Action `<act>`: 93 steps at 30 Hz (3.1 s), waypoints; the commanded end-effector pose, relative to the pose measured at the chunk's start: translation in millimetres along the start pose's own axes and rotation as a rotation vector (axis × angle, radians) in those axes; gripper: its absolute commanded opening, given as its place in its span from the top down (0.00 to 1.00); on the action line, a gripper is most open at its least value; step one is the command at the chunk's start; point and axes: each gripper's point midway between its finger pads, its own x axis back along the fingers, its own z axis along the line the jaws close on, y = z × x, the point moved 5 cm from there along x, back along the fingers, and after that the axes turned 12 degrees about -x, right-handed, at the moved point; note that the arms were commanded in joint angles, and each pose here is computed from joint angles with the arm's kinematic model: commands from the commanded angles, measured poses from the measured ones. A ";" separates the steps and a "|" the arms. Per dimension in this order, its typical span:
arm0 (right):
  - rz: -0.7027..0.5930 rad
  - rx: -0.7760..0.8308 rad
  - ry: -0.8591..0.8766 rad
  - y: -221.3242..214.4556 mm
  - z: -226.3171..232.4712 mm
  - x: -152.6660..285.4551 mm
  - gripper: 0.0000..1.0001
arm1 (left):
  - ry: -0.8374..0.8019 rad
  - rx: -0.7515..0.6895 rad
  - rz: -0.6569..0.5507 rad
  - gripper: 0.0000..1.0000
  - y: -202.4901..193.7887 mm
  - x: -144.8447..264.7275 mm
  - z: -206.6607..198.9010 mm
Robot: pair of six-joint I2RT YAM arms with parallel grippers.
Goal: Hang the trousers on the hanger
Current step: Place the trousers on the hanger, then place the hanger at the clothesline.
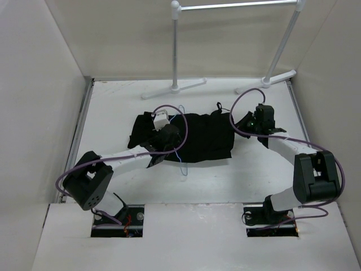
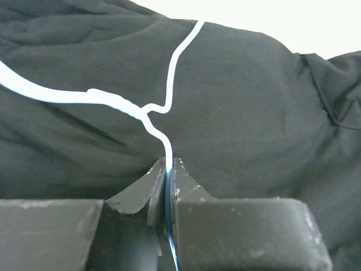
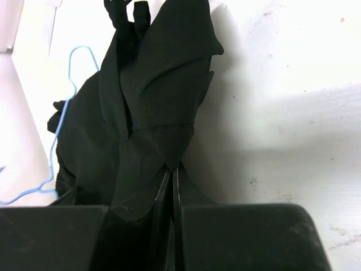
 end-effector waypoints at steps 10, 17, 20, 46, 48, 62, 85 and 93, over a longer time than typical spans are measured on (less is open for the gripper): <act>-0.055 0.012 -0.047 10.0 -8.2 -9.5 0.85 | -0.032 -0.055 -0.131 0.97 50.7 22.3 -16.1; -0.055 0.012 -0.061 3.4 -5.0 -4.1 0.81 | -0.071 -0.087 -0.260 0.97 109.8 56.1 -38.5; -0.046 0.032 -0.035 -7.3 4.7 8.3 0.72 | -0.111 -0.105 -0.317 0.97 144.1 80.4 -53.2; 0.091 0.512 0.958 -120.4 237.3 254.4 0.31 | -0.518 -0.047 -0.433 0.97 286.1 208.2 -147.0; 0.104 0.528 0.974 -126.7 243.5 248.2 0.31 | -0.523 -0.040 -0.427 0.97 283.8 206.8 -150.9; 0.133 0.494 0.938 -150.9 235.5 198.3 0.76 | -0.539 0.004 -0.382 0.97 263.2 191.9 -162.1; -0.086 0.575 0.955 -62.3 271.9 214.0 1.00 | -0.291 0.190 -0.546 0.00 309.8 200.3 -27.0; -0.191 0.632 0.902 22.9 322.8 178.1 1.00 | -0.137 0.218 -0.387 0.00 245.3 172.0 32.2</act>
